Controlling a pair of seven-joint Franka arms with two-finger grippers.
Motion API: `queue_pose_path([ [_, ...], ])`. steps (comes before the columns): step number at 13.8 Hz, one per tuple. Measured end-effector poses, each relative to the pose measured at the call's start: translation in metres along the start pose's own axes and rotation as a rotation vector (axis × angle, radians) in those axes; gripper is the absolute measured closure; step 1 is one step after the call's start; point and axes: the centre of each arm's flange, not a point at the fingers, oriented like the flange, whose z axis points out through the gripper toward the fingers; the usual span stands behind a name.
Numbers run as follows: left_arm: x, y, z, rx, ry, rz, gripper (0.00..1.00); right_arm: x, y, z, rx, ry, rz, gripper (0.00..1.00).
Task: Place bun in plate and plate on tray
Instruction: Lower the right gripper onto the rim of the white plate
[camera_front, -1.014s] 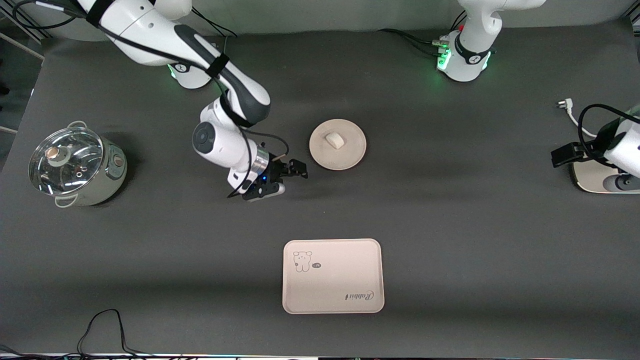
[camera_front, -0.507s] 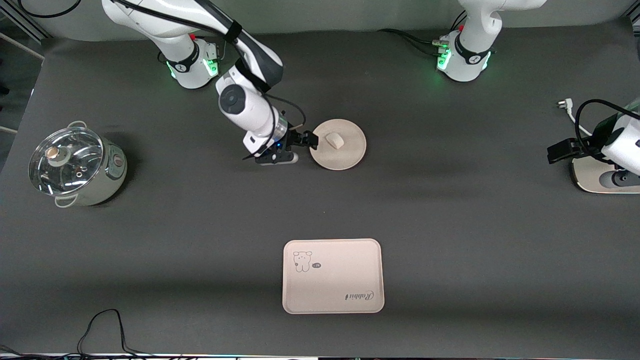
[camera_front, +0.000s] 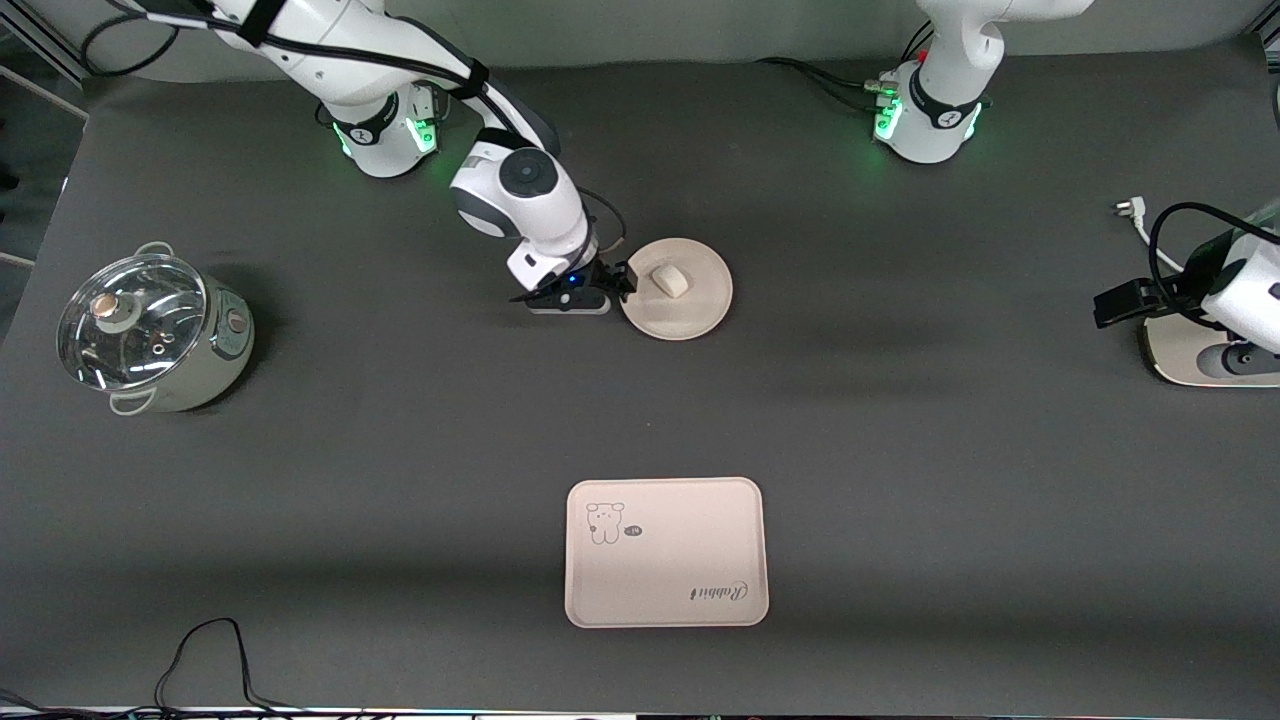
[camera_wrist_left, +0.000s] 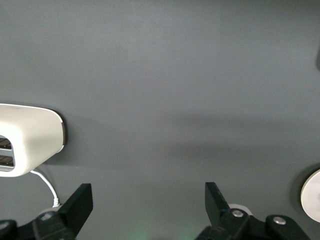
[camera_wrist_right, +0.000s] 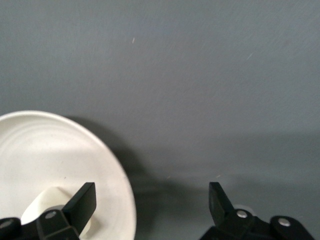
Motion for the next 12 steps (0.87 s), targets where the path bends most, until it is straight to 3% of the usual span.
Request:
queue_pose_path([
  [8,0.000,0.000,-0.002,-0.001,0.013,-0.001,0.00,-0.021,-0.016,0.023,0.016,-0.048,0.010,0.04],
  [9,0.000,-0.001,-0.002,-0.001,0.013,-0.002,0.00,-0.023,-0.016,0.024,0.017,-0.053,0.008,0.14],
  [10,0.000,-0.001,-0.003,-0.002,0.014,-0.002,0.00,-0.025,-0.017,0.025,0.018,-0.055,0.007,0.14],
  [11,0.000,-0.001,-0.003,-0.002,0.014,-0.002,0.00,-0.025,-0.018,0.025,0.020,-0.056,0.006,0.20],
  [12,0.000,-0.001,-0.003,-0.002,0.014,-0.002,0.00,-0.026,-0.018,0.025,0.021,-0.057,0.005,0.30],
])
